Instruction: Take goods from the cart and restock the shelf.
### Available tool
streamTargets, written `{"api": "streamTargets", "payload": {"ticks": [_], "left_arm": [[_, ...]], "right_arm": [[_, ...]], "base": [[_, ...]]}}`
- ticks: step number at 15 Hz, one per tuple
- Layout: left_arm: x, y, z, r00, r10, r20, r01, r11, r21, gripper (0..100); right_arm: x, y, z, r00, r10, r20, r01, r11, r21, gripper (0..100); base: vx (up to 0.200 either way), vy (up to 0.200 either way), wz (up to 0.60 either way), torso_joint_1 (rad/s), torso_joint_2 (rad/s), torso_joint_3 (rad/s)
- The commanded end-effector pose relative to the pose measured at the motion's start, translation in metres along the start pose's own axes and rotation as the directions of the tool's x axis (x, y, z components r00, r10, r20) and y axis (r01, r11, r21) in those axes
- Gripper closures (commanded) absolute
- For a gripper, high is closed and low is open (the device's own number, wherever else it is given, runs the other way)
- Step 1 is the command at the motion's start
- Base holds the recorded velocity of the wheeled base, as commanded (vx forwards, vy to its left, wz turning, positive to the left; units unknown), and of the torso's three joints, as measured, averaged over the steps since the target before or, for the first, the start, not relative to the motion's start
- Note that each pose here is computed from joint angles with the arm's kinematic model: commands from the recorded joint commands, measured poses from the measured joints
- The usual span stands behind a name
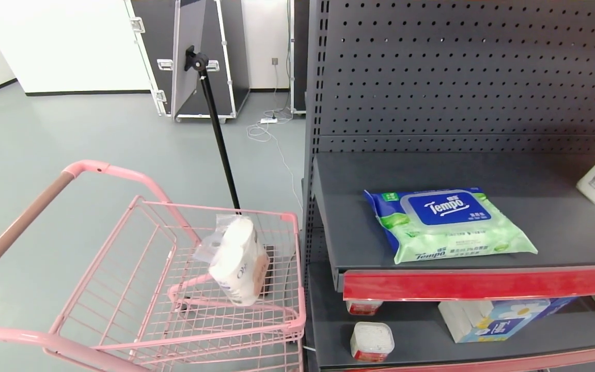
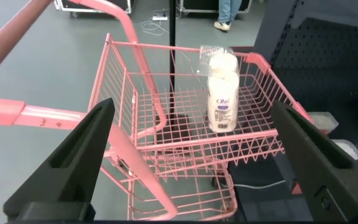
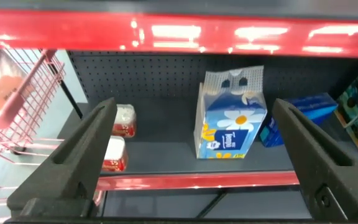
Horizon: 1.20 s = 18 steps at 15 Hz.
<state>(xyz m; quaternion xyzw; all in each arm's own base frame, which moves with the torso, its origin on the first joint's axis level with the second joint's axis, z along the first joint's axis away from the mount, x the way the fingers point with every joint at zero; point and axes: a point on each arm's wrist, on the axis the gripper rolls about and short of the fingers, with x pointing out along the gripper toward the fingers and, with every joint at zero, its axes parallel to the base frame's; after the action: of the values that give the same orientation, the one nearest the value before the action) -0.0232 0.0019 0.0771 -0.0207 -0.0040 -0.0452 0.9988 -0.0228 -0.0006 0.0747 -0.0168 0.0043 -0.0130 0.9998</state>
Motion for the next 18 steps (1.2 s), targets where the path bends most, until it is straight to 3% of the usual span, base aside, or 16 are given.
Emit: {"api": "streamTargets", "payload": {"ticks": [1, 5, 12, 18], "left_arm": [[0.0001, 0.0, 0.0001, 1.0, 0.0, -0.001, 0.0, 1.0, 0.0, 0], [0.0001, 0.0, 0.0001, 1.0, 0.0, -0.001, 0.0, 1.0, -0.002, 0], [0.0, -0.0001, 0.0005, 1.0, 0.001, 0.001, -0.001, 1.0, 0.0, 0], [-0.0007, -0.0002, 0.0032, 1.0, -0.002, 0.012, 0.002, 1.0, 0.01, 0]], "right_arm": [[0.0, 0.0, 0.0, 1.0, 0.0, 0.0, 0.0, 1.0, 0.001, 0], [0.0, 0.0, 0.0, 1.0, -0.001, 0.0, 0.001, 1.0, 0.001, 0], [0.0, 0.0, 0.0, 1.0, 0.0, 0.0, 0.0, 1.0, 0.001, 0], [0.0, 0.0, 0.0, 1.0, 0.0, 0.0, 0.0, 1.0, 0.001, 0]], "base": [[0.0, 0.0, 0.0, -0.139, 0.41, 0.256], [0.0, 0.0, -0.3, -0.178, 0.5, 0.328], [0.0, 0.0, 0.0, -0.146, 0.51, 0.357], [0.0, 0.0, 0.0, -0.017, 0.07, 0.049]]}}
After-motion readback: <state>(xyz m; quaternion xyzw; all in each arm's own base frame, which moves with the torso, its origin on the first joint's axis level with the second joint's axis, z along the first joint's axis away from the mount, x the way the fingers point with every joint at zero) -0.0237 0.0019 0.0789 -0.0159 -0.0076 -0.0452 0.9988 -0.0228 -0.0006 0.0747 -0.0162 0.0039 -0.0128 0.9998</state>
